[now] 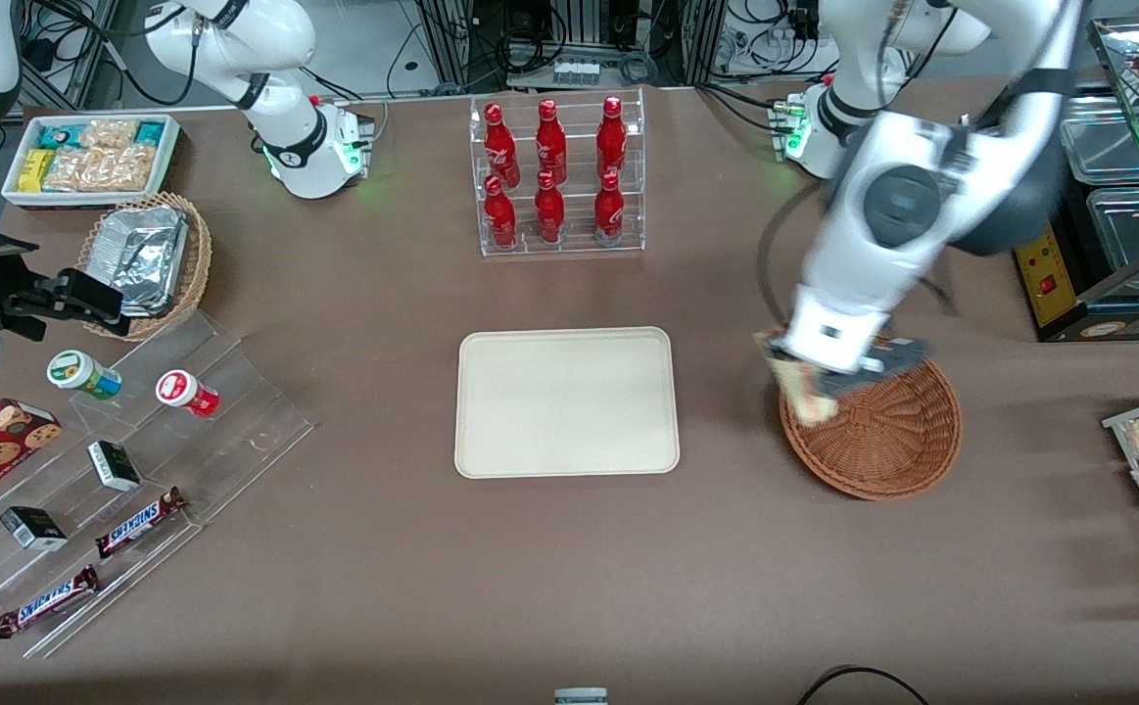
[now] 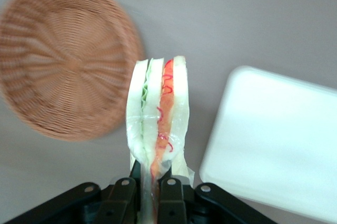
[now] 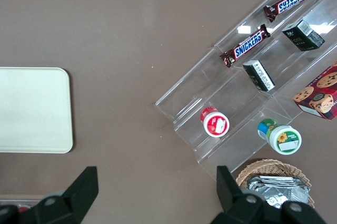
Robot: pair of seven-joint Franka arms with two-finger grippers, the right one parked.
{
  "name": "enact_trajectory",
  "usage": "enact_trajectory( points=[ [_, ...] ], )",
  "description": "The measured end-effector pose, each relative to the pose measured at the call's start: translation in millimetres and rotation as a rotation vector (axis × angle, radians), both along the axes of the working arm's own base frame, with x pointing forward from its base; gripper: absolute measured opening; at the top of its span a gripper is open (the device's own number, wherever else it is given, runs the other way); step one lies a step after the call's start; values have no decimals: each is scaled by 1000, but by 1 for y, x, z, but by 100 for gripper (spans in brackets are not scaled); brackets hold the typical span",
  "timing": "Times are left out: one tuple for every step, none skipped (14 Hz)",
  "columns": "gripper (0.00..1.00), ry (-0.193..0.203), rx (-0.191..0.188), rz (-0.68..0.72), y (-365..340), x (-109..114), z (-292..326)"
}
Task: Place sandwich from basket to tray
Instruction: 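Carry the sandwich with the left gripper over the cream tray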
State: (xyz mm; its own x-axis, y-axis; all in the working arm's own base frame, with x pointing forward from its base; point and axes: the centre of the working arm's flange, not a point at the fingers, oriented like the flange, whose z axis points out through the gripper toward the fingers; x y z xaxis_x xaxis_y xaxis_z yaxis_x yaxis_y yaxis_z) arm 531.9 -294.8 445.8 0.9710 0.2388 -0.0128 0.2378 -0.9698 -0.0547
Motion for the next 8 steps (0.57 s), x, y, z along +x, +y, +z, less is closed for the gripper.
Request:
enact_trajectory(
  points=[
    [15, -6, -11, -48, -32, -7, -5],
    [15, -16, -22, -91, -62, -12, -13],
    [15, -23, -32, -129, -91, -16, -25],
    [15, -22, -37, -164, -118, -20, -40],
    [15, -17, -39, -195, -143, -24, -58],
    [15, -10, -38, -220, -165, -27, -75],
    [15, -6, -40, -240, -183, -28, -92],
    [15, -7, -44, -257, -200, -29, -107]
  ],
)
